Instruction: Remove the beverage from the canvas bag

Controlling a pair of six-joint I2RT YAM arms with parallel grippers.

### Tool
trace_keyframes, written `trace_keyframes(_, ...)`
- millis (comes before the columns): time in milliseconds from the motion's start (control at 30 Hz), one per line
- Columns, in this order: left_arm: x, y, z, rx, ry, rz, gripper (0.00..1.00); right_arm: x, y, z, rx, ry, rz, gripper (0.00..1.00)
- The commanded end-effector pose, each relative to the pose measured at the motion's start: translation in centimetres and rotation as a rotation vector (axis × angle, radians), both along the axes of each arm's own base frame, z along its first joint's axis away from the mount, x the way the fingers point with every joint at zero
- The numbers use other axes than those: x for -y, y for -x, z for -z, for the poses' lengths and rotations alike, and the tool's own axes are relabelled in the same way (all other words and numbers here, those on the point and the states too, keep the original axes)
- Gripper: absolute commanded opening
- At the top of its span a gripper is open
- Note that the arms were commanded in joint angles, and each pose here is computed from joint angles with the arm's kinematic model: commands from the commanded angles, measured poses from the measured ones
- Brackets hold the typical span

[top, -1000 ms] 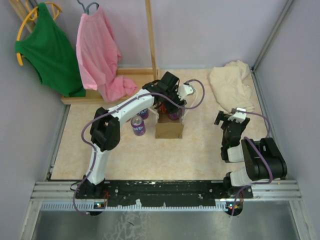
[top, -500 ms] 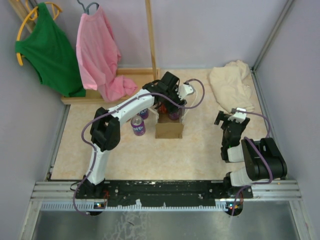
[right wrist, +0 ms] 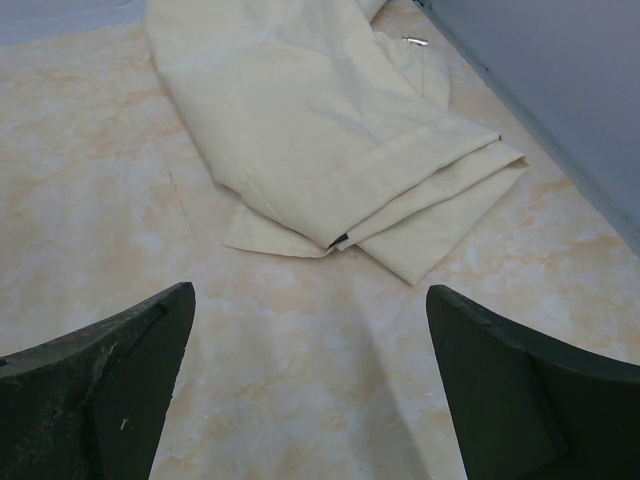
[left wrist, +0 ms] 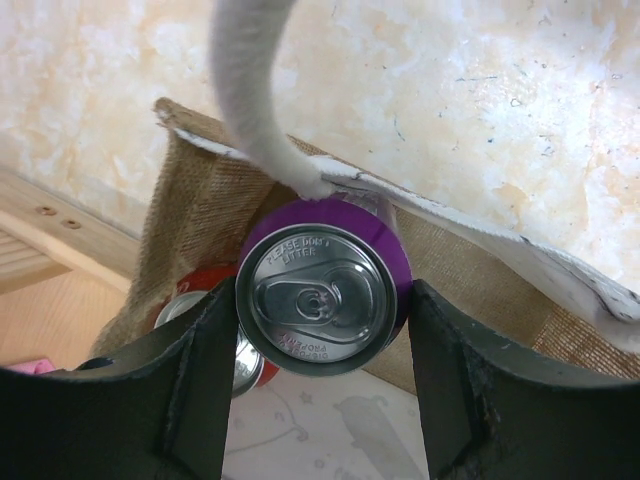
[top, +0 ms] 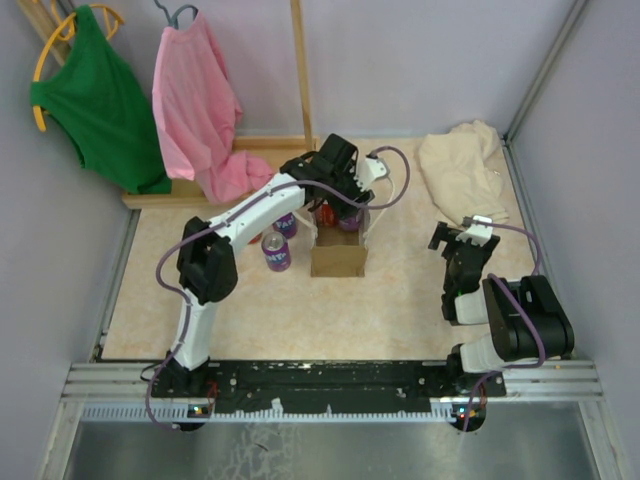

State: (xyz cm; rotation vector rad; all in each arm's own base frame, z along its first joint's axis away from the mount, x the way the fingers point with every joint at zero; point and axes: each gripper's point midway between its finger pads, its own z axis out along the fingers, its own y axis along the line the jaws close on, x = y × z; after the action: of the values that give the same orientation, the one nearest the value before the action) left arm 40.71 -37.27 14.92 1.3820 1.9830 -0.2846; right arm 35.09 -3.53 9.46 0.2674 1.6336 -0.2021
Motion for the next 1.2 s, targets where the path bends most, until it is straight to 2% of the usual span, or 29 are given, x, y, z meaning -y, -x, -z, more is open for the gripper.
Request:
trace_keyframes(0,0.2,-0.9,-9.4,0.164,0.142,-0.029,0.00,0.1,-0.5,-1.4,0.050,0.009,0.011,0.99)
trace_keyframes(467,-2.0,-1.0,-18.6,0.303,0.215,-0.104,0.00,0.0,-0.5,-1.4,0.049,0.009,0.010,0.99)
trace_keyframes(867,-9.9,-2.0,-26.5,0.504,0.339,-0.358,0.00,0.0,-0.5,-1.4,0.051,0.008,0.011,0.99)
trace_keyframes(1000,-12.6,-1.8,-27.3,0.517,0.334,-0.421,0.00,0.0,-0.5,-1.4,0.050,0.009,0.010,0.99)
trace_keyframes(1167,-16.3,-1.0,-25.7,0.504,0.238,-0.539,0.00,0.0,-0.5,-1.4,0.050,0.009,0.010,0.99)
